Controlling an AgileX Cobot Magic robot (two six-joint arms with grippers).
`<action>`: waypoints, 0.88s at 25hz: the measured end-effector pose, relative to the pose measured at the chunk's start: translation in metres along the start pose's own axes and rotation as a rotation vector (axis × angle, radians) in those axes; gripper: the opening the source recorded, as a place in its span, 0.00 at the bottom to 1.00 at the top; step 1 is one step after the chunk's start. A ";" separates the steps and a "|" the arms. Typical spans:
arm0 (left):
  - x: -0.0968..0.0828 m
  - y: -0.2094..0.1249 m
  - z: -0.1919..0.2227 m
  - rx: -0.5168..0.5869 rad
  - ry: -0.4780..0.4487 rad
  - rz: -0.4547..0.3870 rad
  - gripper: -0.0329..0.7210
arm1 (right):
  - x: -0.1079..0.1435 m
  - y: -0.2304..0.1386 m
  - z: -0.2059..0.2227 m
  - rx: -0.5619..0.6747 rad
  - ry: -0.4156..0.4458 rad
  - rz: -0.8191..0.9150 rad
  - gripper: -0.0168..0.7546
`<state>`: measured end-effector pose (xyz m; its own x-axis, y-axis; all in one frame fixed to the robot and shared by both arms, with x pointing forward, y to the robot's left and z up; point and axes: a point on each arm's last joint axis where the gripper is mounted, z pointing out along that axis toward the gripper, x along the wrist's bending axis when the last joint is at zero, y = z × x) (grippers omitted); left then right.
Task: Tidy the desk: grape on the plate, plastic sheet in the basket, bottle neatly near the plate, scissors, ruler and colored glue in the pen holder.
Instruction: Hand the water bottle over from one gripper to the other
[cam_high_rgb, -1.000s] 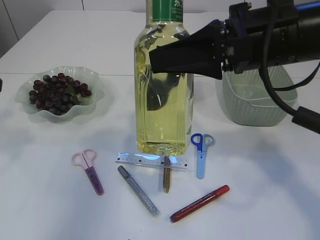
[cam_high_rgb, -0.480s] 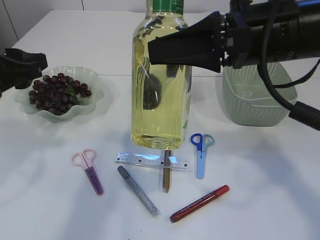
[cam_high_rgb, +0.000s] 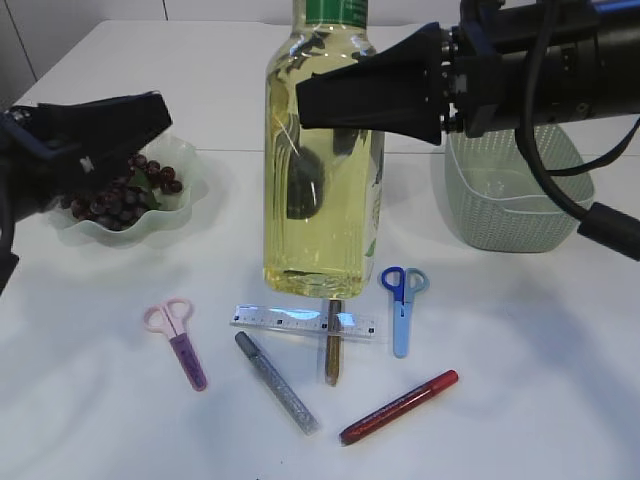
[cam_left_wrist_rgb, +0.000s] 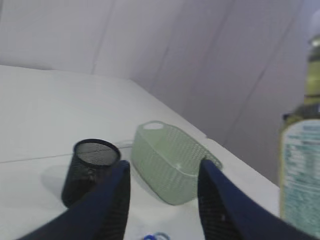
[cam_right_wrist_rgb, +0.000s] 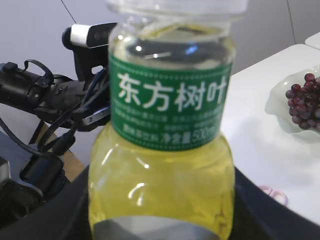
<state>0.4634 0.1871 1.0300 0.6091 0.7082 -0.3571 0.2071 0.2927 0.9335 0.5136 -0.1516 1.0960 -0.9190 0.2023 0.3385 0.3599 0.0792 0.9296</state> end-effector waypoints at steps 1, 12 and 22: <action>-0.005 -0.002 0.000 0.019 -0.050 0.011 0.48 | 0.000 0.000 0.000 0.000 0.000 0.000 0.60; -0.022 -0.013 -0.011 0.199 -0.348 -0.050 0.48 | 0.000 0.000 0.000 0.000 0.000 -0.021 0.60; -0.029 0.003 -0.010 0.367 -0.522 -0.027 0.50 | 0.000 -0.001 0.000 0.006 0.000 -0.027 0.60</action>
<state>0.4387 0.1733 1.0428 0.8736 0.2700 -0.4048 0.4200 0.0014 0.9075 0.5134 -0.1517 1.0955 -0.9285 0.1999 0.3130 0.3356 0.0904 0.9377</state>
